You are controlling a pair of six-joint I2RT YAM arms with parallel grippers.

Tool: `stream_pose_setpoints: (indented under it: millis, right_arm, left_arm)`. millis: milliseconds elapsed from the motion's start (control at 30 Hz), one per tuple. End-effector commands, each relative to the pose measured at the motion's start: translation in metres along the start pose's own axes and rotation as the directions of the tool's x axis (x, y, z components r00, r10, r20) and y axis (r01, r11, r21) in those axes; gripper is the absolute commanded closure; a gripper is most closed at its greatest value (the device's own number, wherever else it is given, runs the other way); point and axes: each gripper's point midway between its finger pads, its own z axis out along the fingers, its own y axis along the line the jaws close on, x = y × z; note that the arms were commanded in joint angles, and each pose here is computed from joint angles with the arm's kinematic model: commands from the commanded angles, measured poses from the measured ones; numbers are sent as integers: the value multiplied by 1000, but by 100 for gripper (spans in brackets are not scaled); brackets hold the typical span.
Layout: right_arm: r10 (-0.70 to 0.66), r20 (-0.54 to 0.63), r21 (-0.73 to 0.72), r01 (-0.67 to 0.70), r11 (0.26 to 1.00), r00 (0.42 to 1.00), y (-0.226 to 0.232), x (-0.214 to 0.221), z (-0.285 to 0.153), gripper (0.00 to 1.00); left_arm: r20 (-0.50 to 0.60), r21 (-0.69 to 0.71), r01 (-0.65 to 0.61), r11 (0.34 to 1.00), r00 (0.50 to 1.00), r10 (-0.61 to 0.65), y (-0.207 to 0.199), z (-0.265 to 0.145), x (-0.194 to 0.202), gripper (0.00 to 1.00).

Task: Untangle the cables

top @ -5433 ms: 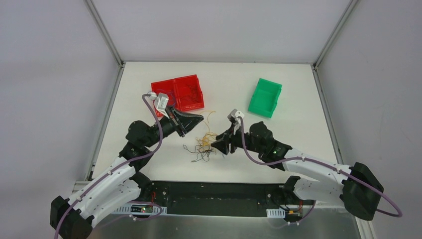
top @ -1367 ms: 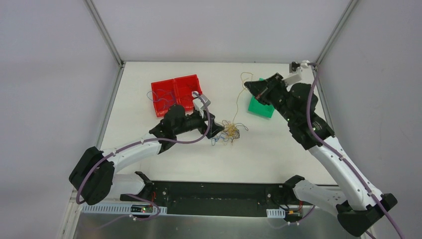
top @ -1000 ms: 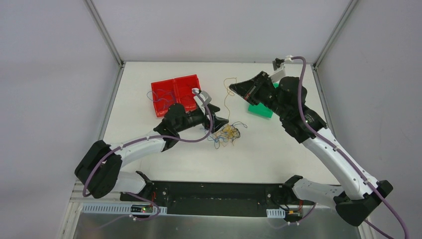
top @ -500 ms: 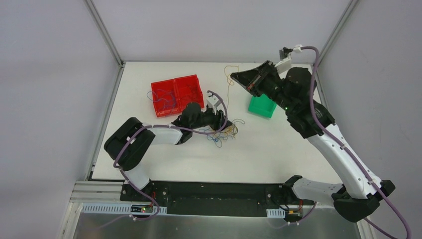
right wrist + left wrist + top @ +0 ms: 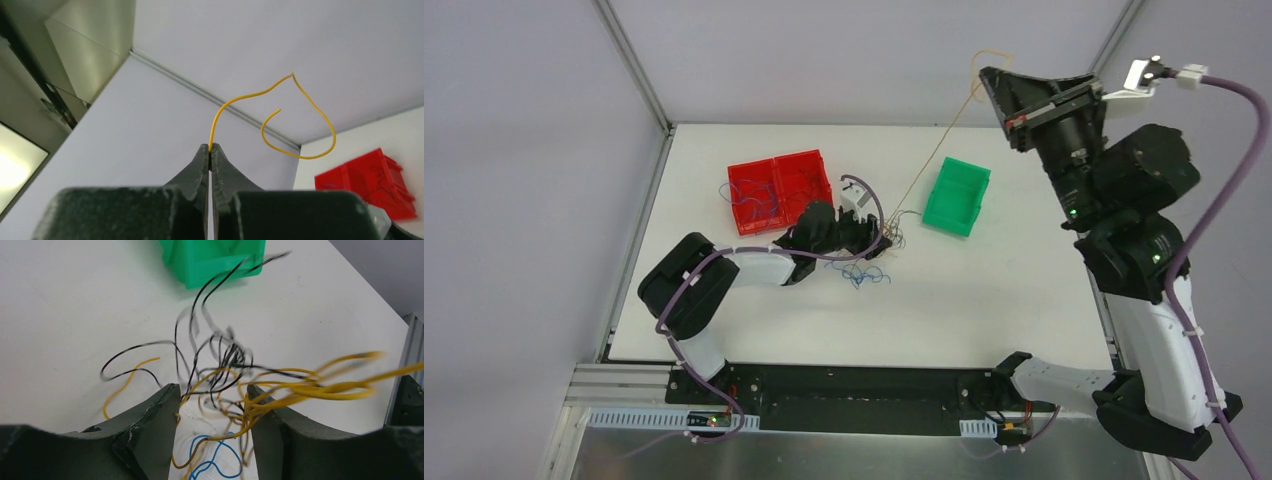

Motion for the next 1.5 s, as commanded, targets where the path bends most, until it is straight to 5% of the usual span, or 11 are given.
stream_pose_setpoints:
  millis: [0, 233, 433, 767, 1100, 1233, 1333, 1467]
  right_arm:
    - [-5, 252, -52, 19, 998, 968, 43, -77, -28, 100]
    - [-46, 399, 2, 49, 999, 916, 42, -120, -58, 100]
    - [-104, 419, 69, 83, 994, 902, 14, -117, -68, 100]
    - [-309, 535, 384, 100, 918, 787, -64, -144, -116, 100]
    - [-414, 172, 558, 257, 789, 894, -242, -9, -119, 96]
    - [-486, 31, 690, 333, 643, 873, -326, 31, -131, 79]
    - [-533, -70, 752, 396, 527, 843, -375, 52, -140, 53]
    - [-411, -337, 550, 532, 644, 847, -379, 127, -119, 37]
  left_arm:
    - [-25, -143, 46, 989, 998, -50, 21, -3, 4, 47]
    - [-91, -336, 86, 938, 988, -123, 58, -17, 18, 56]
    - [-16, -388, 105, 916, 993, -121, 64, -38, -2, 100]
    - [150, -566, 162, 809, 984, -92, 94, -97, -30, 100]
    - [138, -389, 53, 920, 990, 1, 50, -97, -56, 100]
    - [125, -363, 17, 932, 992, 30, 42, -95, -57, 100]
    - [92, -310, -32, 950, 994, 64, 30, -86, -56, 100]
    - [53, -294, -142, 945, 985, 164, 13, -79, -55, 100]
